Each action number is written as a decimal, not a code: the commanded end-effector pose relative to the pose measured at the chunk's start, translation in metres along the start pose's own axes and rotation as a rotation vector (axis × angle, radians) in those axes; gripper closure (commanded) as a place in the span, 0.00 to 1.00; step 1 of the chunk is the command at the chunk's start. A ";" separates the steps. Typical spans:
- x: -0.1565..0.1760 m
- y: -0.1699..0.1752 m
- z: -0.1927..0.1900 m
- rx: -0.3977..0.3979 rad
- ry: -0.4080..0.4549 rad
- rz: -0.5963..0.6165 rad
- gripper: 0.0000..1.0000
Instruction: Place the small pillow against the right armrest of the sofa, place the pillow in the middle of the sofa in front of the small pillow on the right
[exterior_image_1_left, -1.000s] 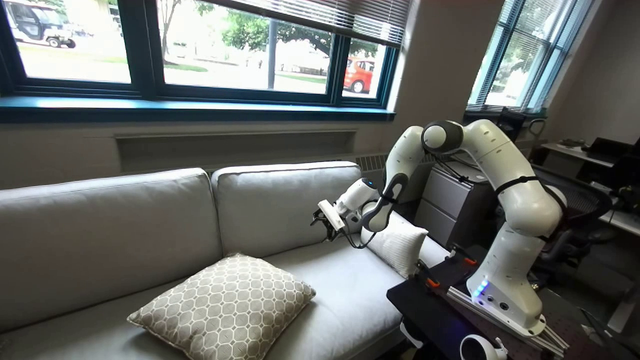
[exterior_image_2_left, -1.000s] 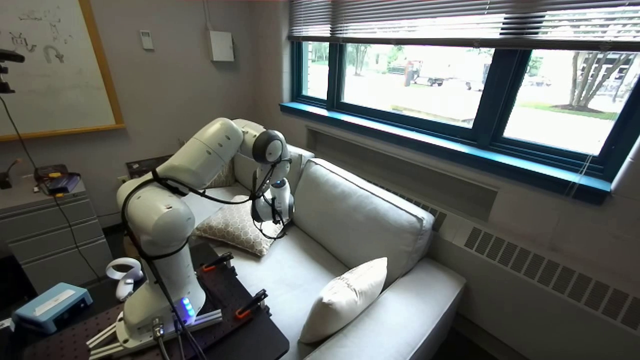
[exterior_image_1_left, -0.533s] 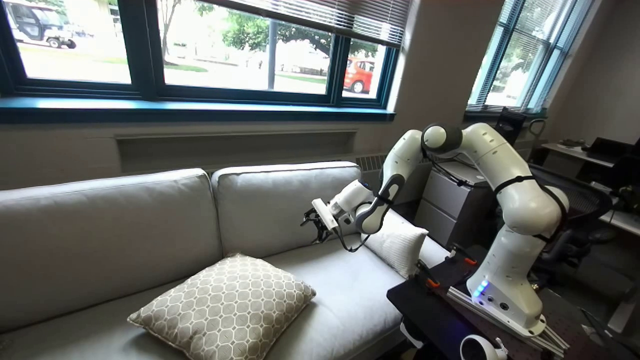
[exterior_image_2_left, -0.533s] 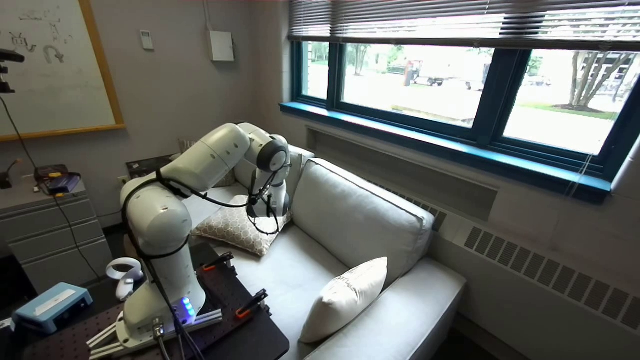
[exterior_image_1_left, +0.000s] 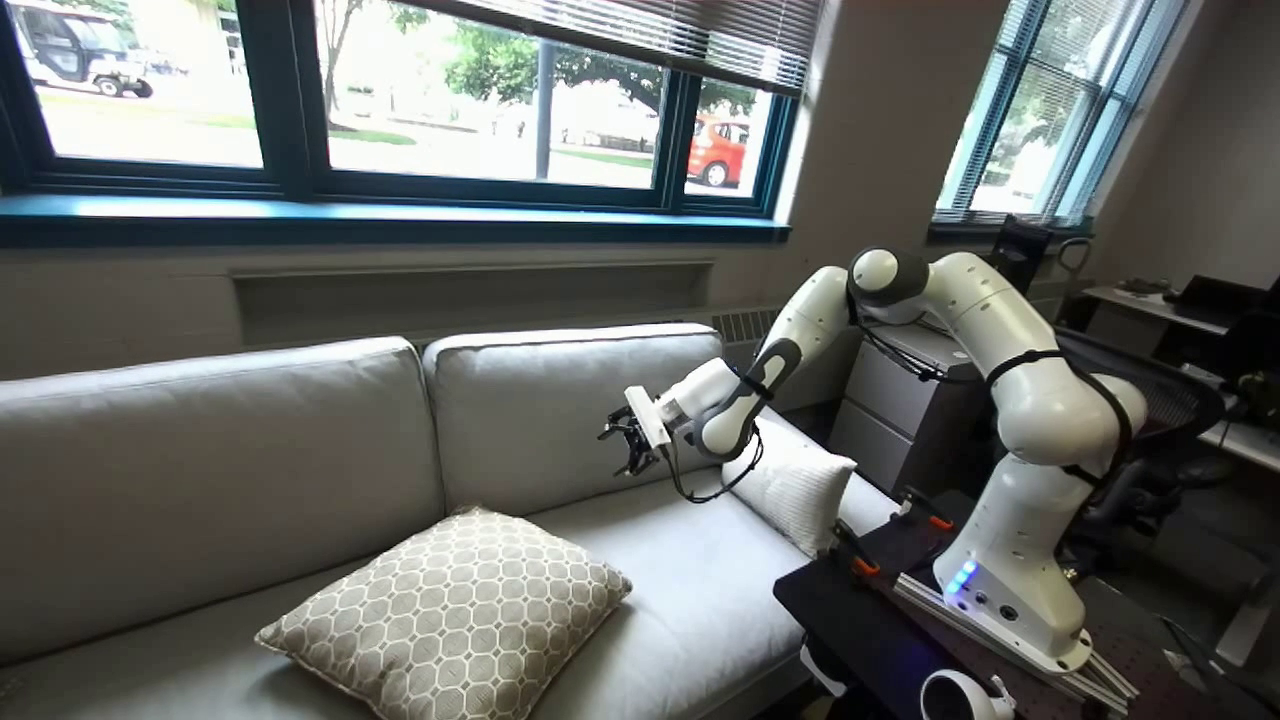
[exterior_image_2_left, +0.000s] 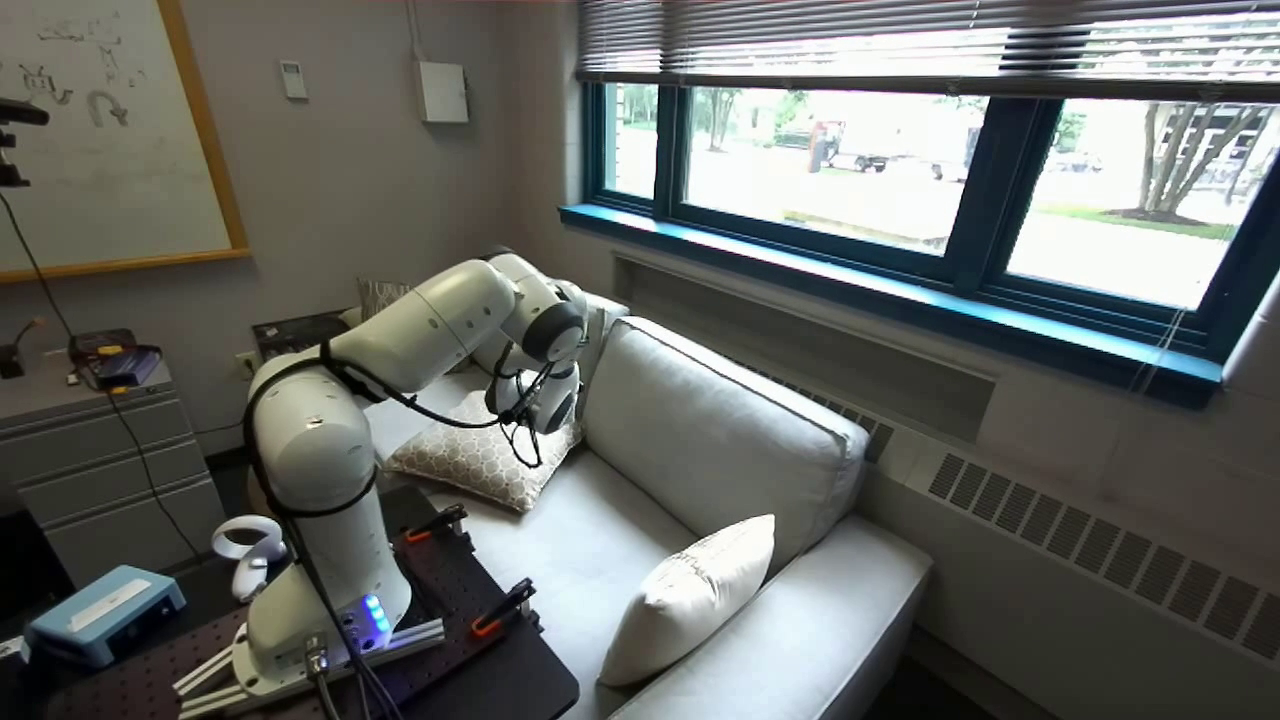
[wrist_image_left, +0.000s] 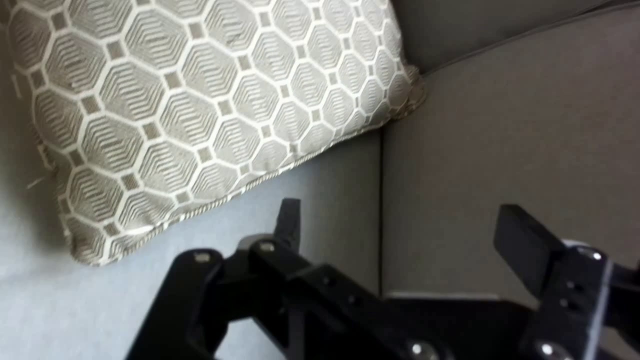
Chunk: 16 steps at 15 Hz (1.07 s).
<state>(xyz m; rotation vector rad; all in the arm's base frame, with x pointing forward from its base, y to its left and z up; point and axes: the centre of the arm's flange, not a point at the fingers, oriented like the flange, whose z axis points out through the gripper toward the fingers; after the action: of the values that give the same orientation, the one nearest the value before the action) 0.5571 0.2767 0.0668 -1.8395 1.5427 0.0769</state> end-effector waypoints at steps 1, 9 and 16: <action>0.005 -0.010 0.019 0.055 -0.151 0.114 0.00; 0.044 0.009 0.062 0.004 -0.265 0.530 0.00; -0.009 0.018 0.057 -0.219 -0.308 0.481 0.00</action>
<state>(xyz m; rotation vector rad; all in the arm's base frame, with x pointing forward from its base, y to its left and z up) 0.5624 0.2974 0.0372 -1.3169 1.8405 0.7200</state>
